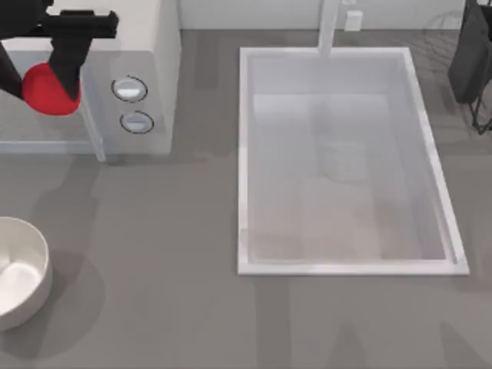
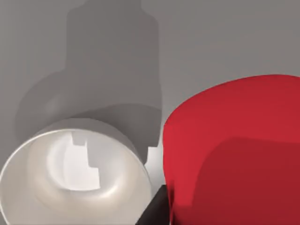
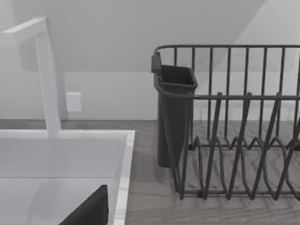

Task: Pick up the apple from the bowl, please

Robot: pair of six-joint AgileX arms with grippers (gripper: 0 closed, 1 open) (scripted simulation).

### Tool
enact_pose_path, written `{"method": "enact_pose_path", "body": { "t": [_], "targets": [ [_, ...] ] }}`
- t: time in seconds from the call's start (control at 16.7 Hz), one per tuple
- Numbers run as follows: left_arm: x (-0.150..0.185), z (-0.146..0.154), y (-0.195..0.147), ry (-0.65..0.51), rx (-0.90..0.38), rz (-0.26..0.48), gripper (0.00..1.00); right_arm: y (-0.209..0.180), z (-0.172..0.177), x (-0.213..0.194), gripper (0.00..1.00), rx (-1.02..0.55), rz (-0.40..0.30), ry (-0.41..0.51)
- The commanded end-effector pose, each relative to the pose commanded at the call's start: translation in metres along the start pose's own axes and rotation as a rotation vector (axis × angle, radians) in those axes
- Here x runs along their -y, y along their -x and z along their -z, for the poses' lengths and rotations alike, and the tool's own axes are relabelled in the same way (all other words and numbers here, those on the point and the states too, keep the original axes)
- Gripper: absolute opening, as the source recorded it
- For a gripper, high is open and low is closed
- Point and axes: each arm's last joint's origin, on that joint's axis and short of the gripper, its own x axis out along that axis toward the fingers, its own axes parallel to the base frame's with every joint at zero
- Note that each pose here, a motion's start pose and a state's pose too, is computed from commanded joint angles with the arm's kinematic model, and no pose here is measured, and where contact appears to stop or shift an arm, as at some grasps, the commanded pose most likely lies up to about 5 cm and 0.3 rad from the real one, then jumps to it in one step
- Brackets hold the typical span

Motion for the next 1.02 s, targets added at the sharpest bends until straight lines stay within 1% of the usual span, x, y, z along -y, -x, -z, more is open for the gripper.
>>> {"method": "enact_pose_path", "body": {
  "t": [0.18,0.36,0.54,0.84,1.02],
  "targets": [
    [0.052,-0.031,-0.038,0.015,-0.033,-0.010,0.00,0.000,0.000,0.000,1.00,0.000,0.000,0.000],
    [0.082,-0.049,-0.068,0.054,-0.052,-0.039,0.00,0.000,0.000,0.000,1.00,0.000,0.000,0.000],
    [0.088,-0.056,-0.081,0.088,-0.059,-0.059,0.00,0.000,0.000,0.000,1.00,0.000,0.000,0.000],
    [0.086,-0.056,-0.082,0.090,-0.064,-0.059,0.00,0.000,0.000,0.000,1.00,0.000,0.000,0.000],
    [0.090,-0.056,-0.093,0.082,-0.067,-0.058,0.00,0.000,0.000,0.000,1.00,0.000,0.000,0.000]
  ]
}}
